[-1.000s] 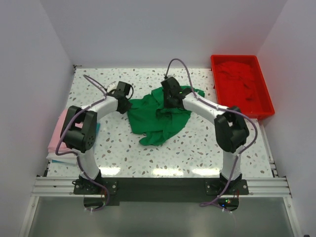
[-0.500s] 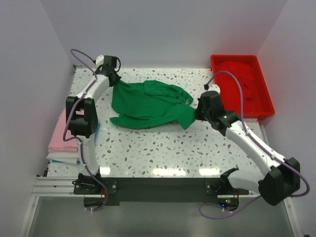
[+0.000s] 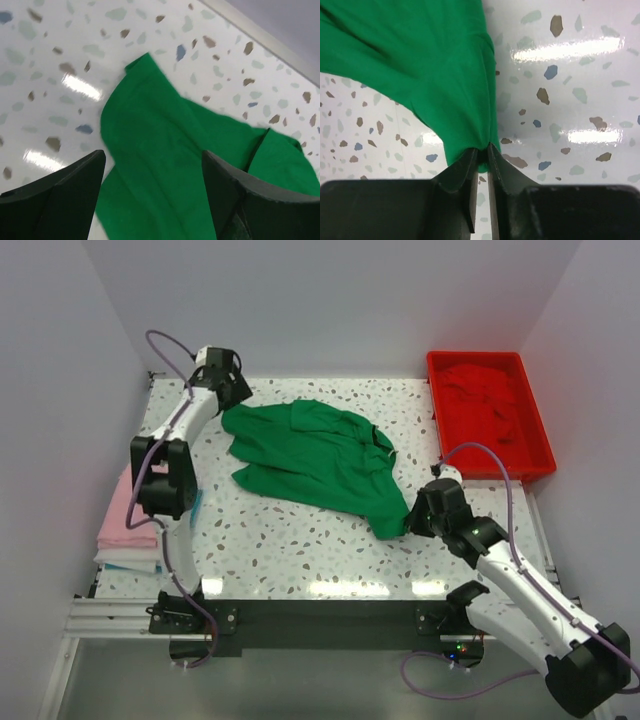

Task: Fold and stack the t-shirts
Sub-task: Flatten the tshirt out

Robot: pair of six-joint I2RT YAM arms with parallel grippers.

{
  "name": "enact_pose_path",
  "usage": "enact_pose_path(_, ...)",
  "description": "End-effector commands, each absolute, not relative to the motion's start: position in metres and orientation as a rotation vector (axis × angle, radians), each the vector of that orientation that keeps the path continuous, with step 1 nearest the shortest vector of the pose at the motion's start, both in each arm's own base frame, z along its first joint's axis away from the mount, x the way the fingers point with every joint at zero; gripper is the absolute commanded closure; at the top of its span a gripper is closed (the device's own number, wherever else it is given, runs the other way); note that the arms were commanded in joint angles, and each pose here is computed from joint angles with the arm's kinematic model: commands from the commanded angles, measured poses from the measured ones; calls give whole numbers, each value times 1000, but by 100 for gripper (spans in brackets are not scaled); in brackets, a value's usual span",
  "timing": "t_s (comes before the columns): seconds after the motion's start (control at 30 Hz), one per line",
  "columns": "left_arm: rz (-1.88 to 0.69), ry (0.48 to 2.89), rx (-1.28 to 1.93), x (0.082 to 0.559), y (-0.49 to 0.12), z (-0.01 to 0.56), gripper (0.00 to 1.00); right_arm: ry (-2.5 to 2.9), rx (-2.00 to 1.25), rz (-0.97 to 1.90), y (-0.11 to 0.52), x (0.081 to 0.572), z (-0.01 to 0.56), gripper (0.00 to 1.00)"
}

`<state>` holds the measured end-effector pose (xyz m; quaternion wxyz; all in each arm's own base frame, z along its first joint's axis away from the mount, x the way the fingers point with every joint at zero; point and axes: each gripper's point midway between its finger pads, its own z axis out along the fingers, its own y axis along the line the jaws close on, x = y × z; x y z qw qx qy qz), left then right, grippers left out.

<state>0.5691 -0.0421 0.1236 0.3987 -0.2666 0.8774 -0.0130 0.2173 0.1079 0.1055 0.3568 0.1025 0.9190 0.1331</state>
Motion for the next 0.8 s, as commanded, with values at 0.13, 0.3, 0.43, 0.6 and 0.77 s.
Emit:
enact_pose_path(0.13, 9, 2136, -954, 441, -13, 147, 23, 2377, 276, 390, 117, 222, 99, 77)
enact_pose_path(0.3, -1, 2141, -1011, 377, -10, 115, 31, 2378, 253, 395, 122, 228, 96, 76)
enact_pose_path(0.43, -94, 2209, -986, 376, -28, 88, 37, 2368, 238, 386, 124, 235, 100, 75)
enact_pose_path(0.6, -180, 2225, -924, 389, -46, 70, 39, 2353, 244, 367, 122, 240, 100, 73)
enact_pose_path(0.77, -196, 2264, -923, 393, -58, 48, 40, 2358, 261, 342, 119, 240, 92, 70)
